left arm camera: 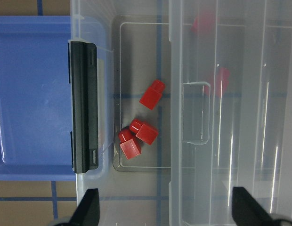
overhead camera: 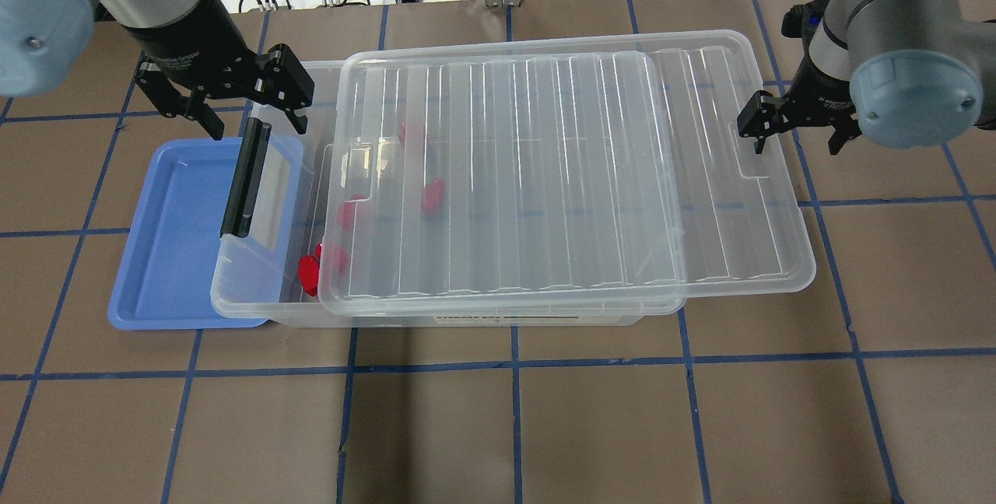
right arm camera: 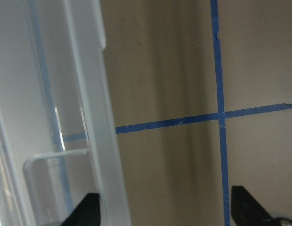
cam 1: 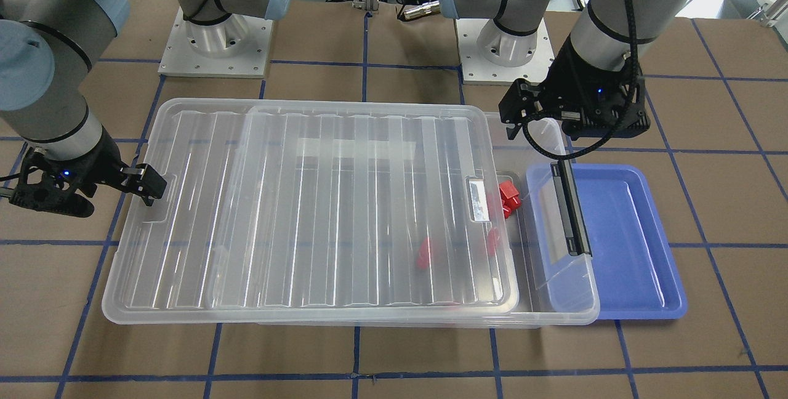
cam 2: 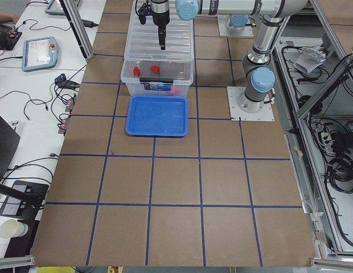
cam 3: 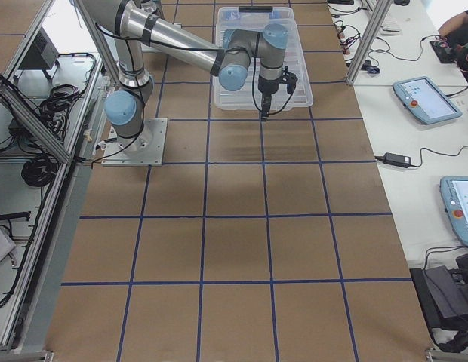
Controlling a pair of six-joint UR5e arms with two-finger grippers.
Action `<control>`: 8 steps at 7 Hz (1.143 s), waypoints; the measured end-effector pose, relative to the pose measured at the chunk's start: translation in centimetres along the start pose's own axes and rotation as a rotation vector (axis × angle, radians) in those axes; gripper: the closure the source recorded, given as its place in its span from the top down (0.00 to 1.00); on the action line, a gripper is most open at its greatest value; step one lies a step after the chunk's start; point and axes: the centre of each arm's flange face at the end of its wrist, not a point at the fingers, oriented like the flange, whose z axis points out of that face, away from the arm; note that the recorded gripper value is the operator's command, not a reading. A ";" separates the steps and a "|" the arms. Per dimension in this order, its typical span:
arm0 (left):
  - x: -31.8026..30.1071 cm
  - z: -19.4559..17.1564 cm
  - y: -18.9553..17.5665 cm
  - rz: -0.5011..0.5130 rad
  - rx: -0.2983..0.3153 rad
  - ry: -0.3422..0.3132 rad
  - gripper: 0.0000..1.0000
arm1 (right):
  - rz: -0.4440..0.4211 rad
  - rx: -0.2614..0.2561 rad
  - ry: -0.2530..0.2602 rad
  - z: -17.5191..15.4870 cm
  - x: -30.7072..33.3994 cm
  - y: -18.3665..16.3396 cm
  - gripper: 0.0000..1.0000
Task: Place red block in blue tray from box
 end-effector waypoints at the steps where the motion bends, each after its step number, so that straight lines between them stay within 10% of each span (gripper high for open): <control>1: 0.0 1.1 -0.8 -0.002 -0.015 0.006 1.00 | 0.010 -0.001 0.000 -0.1 0.7 -0.1 1.00; 8: 0.3 8.4 -4.5 0.014 -0.120 0.053 1.00 | 0.059 -0.002 0.023 -0.6 5.4 0.0 1.00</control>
